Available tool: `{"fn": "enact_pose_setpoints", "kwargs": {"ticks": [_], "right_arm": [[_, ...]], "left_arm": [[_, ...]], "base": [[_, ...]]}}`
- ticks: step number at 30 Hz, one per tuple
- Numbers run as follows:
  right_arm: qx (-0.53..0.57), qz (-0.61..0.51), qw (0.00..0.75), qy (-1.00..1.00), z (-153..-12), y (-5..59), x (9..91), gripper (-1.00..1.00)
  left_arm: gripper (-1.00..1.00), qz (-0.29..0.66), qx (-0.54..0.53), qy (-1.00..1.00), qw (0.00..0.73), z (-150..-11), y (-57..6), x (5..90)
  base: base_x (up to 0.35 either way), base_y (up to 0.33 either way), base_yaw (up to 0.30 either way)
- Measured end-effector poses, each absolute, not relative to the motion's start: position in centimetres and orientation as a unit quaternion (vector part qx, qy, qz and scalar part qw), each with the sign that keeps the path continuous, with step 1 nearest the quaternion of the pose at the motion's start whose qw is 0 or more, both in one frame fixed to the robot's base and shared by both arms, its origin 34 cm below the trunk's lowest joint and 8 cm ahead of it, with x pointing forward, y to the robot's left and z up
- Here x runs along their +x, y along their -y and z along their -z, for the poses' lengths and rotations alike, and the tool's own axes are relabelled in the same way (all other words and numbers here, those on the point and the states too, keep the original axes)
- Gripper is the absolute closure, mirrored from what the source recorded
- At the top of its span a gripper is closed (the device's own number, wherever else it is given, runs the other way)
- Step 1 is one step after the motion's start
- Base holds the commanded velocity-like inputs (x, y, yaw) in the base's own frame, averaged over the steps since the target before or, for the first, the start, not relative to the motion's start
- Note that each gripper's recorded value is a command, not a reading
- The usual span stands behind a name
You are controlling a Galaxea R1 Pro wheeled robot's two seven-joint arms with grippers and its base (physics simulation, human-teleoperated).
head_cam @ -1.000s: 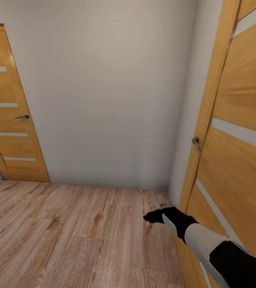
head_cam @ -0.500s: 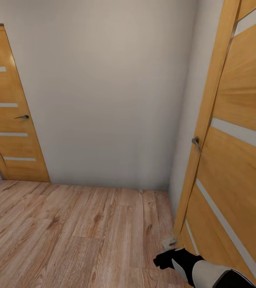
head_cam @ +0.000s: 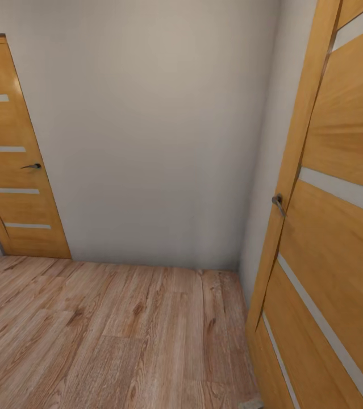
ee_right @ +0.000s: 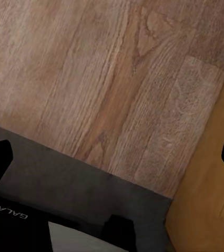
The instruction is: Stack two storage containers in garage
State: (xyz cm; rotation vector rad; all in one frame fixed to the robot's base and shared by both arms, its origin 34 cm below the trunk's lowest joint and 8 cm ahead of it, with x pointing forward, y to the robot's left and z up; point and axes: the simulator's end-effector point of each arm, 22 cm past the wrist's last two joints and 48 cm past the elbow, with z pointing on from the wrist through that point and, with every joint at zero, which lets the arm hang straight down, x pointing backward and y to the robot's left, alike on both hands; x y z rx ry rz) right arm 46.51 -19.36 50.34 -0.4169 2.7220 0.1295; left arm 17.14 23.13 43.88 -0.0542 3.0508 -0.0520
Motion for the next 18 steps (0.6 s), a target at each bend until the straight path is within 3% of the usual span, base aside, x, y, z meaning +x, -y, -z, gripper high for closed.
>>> {"fn": "enact_pose_setpoints", "kwargs": {"ticks": [18], "right_arm": [[-0.163, -0.042, 0.145, -0.975, -46.3, 21.8, 34.8, -1.0]], "left_arm": [[-1.0, 0.017, -0.018, -0.999, 0.045, -43.9, -23.1, 17.1]], "base": [[0.0, 0.0, 0.0]]}}
